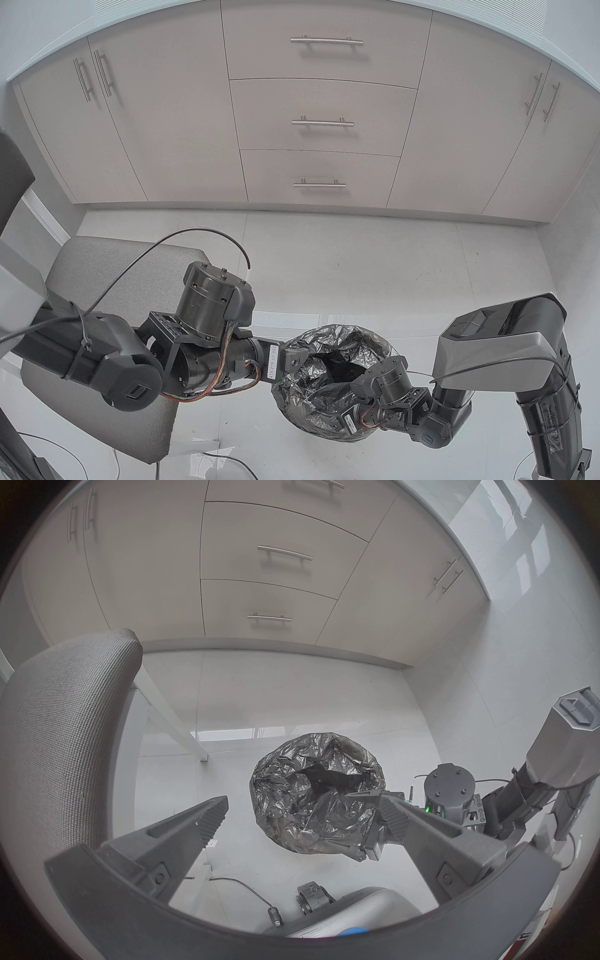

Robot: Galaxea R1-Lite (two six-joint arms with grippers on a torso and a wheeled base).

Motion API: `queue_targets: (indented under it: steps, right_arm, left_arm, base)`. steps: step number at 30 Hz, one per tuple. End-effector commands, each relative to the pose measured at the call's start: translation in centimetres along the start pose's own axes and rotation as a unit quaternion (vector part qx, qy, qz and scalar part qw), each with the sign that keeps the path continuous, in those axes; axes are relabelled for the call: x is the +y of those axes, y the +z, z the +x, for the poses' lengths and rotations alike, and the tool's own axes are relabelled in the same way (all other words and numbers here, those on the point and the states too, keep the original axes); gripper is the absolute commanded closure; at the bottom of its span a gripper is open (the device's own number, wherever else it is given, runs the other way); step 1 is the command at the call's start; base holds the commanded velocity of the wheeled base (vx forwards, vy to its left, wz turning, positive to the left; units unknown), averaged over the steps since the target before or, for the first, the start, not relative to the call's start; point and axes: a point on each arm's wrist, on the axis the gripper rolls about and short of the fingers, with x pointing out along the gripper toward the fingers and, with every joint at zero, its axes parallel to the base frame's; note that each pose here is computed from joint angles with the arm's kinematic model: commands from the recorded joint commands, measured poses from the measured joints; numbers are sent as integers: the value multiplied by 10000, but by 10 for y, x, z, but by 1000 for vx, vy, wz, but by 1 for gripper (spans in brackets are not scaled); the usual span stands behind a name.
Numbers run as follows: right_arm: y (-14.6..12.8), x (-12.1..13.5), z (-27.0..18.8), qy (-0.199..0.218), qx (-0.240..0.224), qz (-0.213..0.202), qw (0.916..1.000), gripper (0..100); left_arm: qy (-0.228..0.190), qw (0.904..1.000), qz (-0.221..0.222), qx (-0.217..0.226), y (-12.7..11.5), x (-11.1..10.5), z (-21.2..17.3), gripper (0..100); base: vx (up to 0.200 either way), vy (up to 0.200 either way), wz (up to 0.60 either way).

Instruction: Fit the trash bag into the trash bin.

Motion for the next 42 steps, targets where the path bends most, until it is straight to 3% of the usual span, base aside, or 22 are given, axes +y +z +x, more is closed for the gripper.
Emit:
queue_targets:
  steps: [1, 10, 30, 35, 42]
  right_arm:
    - [12, -7, 11, -83, -69, 123, 9999, 0]
    - [27, -16, 21, -185, -266, 198, 9993, 0]
    - [46, -27, 36, -133, 717, 267, 9970, 0]
    - [51, -27, 39, -121, 986, 143, 9949, 0]
    - [52, -25, 40, -215, 973, -235, 9947, 0]
  left_arm:
    - [56, 9999, -9, 98, -3, 2, 7, 0]
    - [102, 9998, -14, 156, -4, 4, 14, 0]
    - [158, 9994, 3, 314, -10, 5, 25, 0]
    - [150, 9995, -1, 269, -11, 5, 29, 0]
    - [153, 9996, -17, 236, -9, 5, 29, 0]
  base:
    - [0, 0, 0]
    - [0, 0, 0]
    - [0, 0, 0]
    - [0, 0, 0]
    - [0, 0, 0]
